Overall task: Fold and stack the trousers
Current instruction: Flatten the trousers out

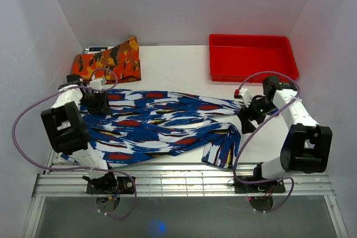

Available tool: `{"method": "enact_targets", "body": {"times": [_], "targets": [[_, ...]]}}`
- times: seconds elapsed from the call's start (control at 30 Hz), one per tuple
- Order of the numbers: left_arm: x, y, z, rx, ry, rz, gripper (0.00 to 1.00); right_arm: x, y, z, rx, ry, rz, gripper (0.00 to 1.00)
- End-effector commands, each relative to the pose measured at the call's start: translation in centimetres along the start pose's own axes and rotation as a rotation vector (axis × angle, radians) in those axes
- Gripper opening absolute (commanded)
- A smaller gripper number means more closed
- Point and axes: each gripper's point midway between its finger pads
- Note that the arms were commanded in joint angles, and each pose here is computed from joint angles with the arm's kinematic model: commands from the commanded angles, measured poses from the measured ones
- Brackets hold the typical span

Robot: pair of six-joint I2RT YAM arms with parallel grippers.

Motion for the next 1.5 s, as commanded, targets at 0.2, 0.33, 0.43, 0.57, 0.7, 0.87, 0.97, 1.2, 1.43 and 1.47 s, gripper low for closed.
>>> {"method": "enact_targets", "body": {"times": [0.2, 0.33, 0.43, 0.57, 0.7, 0.87, 0.97, 1.2, 1.43, 1.47], "targets": [[-1.3, 1.8, -1.7, -0.076, -0.032, 0.028, 0.57, 2.9, -2.3, 5.4, 0.031, 0.113, 0.482, 0.89], [-1.1, 1.7, -1.5, -0.072, -0.027, 0.033, 0.57, 3.8, -4.1, 7.2, 0.120, 0.200, 0.545, 0.80], [-0.9, 1.7, -1.4, -0.069, -0.023, 0.033, 0.57, 4.1, -4.0, 7.9, 0.103, 0.232, 0.539, 0.69], [-0.7, 1.5, -1.1, -0.068, -0.012, 0.034, 0.57, 4.3, -3.7, 7.8, 0.099, 0.249, 0.522, 0.31], [0.0, 1.1, -0.7, -0.051, 0.014, 0.039, 0.57, 0.8, -5.8, 5.0, 0.217, 0.061, 0.313, 0.08], [0.6, 0.8, -0.2, -0.033, 0.025, 0.032, 0.56, -7.7, -4.8, -0.9, 0.347, -0.208, -0.035, 0.08], [0.6, 0.6, 0.3, -0.023, 0.011, 0.015, 0.55, -11.2, -1.8, -2.3, 0.387, -0.301, -0.262, 0.11], [0.4, 0.4, 0.4, -0.017, 0.001, 0.001, 0.56, -11.4, 2.2, -3.0, 0.380, -0.389, -0.319, 0.74], [-0.8, 0.8, -1.7, -0.056, -0.002, 0.035, 0.57, -5.6, -1.7, -3.7, 0.301, -0.254, -0.188, 0.50], [-1.0, 0.7, -1.8, -0.054, -0.004, 0.036, 0.57, -4.6, -2.3, -2.9, 0.297, -0.225, -0.183, 0.49]]}}
Point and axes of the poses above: each gripper's point midway between its finger pads, its own z axis out along the fingers, its own x axis along the line the jaws close on, y = z × x, and after that the axes turned 9 degrees about -z, right-handed
